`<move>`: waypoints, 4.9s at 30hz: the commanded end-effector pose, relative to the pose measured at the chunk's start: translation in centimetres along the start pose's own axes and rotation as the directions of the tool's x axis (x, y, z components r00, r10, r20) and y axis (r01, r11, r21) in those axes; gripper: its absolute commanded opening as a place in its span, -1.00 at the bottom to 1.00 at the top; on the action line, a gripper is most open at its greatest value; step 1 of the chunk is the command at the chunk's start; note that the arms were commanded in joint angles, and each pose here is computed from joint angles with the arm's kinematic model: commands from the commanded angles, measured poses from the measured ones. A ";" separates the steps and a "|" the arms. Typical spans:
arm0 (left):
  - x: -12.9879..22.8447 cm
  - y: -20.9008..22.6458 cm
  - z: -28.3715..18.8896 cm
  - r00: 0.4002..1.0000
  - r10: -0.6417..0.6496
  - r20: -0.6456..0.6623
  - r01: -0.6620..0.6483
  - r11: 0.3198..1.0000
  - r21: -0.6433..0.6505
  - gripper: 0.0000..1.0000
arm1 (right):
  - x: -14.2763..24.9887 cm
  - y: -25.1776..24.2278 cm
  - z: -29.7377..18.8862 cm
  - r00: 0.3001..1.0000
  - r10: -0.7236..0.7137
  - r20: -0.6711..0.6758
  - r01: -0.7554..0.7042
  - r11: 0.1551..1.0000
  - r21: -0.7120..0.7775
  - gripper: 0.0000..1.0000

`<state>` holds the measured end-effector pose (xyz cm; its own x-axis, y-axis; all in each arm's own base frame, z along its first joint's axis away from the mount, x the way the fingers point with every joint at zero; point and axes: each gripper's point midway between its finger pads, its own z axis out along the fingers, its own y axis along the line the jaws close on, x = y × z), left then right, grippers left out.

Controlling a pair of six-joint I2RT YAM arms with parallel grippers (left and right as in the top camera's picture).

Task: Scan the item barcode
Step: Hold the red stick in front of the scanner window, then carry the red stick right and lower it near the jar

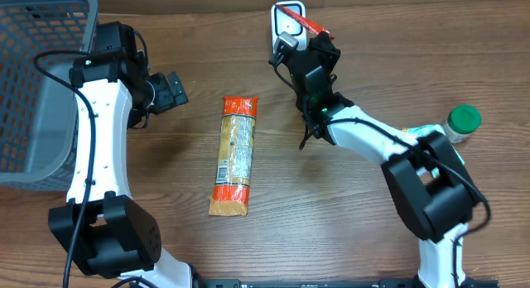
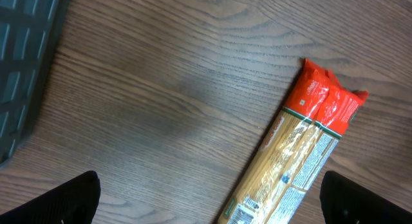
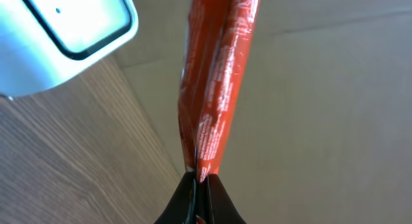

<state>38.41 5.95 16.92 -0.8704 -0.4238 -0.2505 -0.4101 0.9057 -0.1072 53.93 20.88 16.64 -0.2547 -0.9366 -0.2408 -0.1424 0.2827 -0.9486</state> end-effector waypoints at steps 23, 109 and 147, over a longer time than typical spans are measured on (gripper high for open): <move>-0.3 -0.3 -0.3 1.000 0.023 0.012 -0.023 1.000 0.002 1.00 | -0.6 0.5 6.7 0.974 -0.207 -0.089 0.216 0.972 0.097 -0.93; -0.2 -0.6 -0.3 0.999 0.031 0.011 -0.031 1.000 0.004 1.00 | 19.6 3.6 -14.4 0.269 0.299 -0.916 -0.845 0.529 -0.076 -0.93; -0.2 -0.6 -0.3 0.999 0.031 0.011 -0.031 1.000 0.004 1.00 | 26.7 6.9 -17.1 0.179 0.116 -0.977 -0.798 0.598 -0.075 -0.92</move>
<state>38.48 5.51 16.92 -0.8751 -0.4138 -0.2509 -0.3997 0.9103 -0.1073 29.88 1.65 6.96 -0.9964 0.0679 0.0507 0.0458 0.9346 -0.3526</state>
